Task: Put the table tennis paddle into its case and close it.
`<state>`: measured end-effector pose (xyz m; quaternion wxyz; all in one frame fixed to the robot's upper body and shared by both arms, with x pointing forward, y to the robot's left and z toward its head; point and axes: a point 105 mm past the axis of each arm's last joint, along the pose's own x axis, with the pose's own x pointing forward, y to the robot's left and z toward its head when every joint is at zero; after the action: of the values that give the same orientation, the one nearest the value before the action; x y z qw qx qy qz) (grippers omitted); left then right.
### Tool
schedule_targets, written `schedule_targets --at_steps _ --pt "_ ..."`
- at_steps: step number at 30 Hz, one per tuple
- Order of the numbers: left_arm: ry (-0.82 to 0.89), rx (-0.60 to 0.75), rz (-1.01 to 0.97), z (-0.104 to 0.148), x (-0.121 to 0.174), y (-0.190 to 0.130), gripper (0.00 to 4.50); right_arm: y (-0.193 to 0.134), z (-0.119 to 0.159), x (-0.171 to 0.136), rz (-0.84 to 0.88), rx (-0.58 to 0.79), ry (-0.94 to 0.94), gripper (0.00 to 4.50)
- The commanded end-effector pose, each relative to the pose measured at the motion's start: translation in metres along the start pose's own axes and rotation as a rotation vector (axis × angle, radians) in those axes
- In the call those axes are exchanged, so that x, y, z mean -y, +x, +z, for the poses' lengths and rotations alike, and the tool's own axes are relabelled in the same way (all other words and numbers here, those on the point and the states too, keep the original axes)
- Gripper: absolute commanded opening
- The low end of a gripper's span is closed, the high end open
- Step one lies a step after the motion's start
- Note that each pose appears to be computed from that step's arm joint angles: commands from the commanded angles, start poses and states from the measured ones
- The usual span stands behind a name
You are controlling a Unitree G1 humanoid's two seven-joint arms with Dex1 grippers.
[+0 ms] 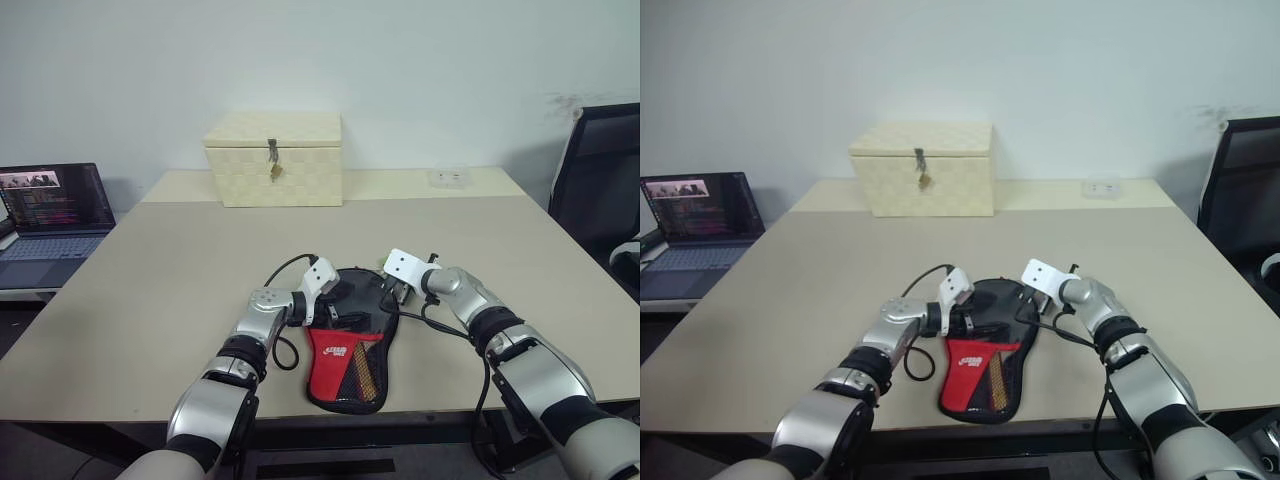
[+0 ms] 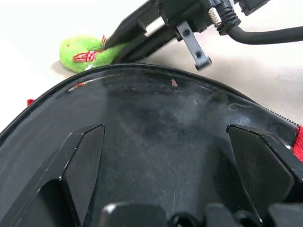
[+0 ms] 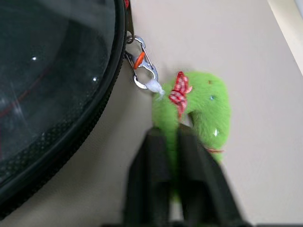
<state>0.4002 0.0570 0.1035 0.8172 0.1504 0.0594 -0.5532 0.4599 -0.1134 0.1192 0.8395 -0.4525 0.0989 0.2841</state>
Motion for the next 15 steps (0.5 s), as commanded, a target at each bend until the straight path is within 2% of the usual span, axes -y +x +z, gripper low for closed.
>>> schedule_targets --at_steps 1,6,15 --pt "-0.023 -0.095 -0.040 -0.024 0.012 0.004 4.50 -0.010 0.006 0.022 -0.044 0.035 -0.034 0.04" --pt "-0.036 -0.134 -0.065 -0.036 0.020 0.009 4.50 -0.032 -0.018 0.031 -0.039 0.006 -0.055 0.04" --pt "-0.046 -0.159 -0.115 -0.045 0.031 0.011 4.50 -0.090 -0.046 0.015 0.031 -0.060 -0.078 0.04"
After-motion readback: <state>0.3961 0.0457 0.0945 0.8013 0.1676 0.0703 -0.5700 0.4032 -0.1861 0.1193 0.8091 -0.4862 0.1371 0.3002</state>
